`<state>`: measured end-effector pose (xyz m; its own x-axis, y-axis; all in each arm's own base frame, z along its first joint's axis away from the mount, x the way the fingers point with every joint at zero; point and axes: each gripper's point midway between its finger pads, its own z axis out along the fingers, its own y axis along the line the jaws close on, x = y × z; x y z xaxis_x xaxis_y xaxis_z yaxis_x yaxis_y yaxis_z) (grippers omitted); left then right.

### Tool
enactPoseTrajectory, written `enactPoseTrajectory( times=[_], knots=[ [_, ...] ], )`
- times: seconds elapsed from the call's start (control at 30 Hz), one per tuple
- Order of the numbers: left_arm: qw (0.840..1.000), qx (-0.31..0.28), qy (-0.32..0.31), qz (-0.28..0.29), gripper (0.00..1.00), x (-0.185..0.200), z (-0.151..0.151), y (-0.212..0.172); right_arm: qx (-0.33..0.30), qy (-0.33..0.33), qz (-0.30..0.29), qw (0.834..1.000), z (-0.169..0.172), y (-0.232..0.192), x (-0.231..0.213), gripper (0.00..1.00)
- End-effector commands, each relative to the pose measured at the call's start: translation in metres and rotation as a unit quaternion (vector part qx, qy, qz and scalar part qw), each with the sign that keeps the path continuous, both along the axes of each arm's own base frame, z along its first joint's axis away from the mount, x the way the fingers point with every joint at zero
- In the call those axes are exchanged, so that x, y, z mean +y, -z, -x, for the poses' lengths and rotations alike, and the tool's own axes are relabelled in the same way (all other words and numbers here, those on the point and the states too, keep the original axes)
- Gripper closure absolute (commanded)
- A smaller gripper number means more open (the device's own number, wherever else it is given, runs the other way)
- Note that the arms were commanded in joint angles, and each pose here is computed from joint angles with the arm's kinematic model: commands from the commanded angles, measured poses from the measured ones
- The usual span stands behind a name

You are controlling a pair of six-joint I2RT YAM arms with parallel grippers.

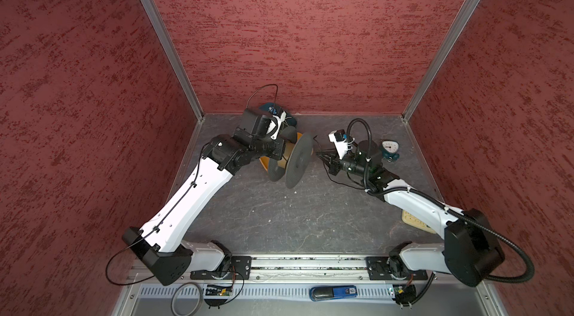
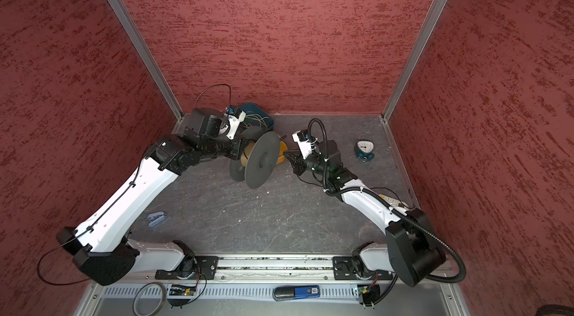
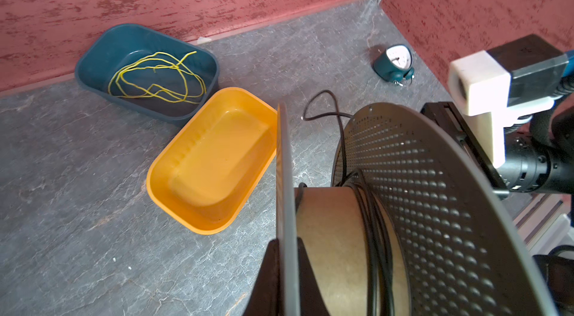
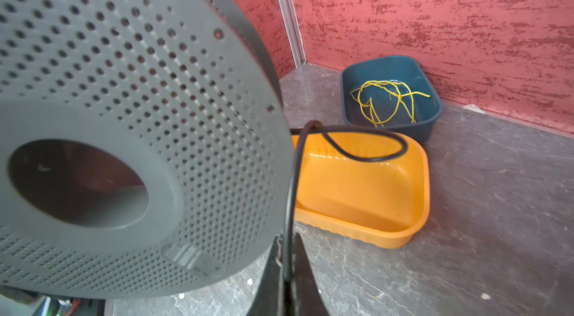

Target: Wrap the cables

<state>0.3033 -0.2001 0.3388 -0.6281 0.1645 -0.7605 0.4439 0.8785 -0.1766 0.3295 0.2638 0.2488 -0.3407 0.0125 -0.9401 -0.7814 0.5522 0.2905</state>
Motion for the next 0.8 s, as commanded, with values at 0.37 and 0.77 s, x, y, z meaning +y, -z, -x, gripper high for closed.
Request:
enactPoseTrajectory(
  times=[0.37,0.77],
  knots=[
    [0.977,-0.028,-0.153,0.145,1.0,0.101,0.008,-0.047,0.107,0.312,-0.071,0.941,-0.06,0.011,-0.155,1.0],
    [0.929,-0.03,-0.223,0.296,1.0,0.163,0.007,-0.061,0.205,0.492,-0.12,0.838,-0.047,0.076,-0.286,1.0]
  ],
)
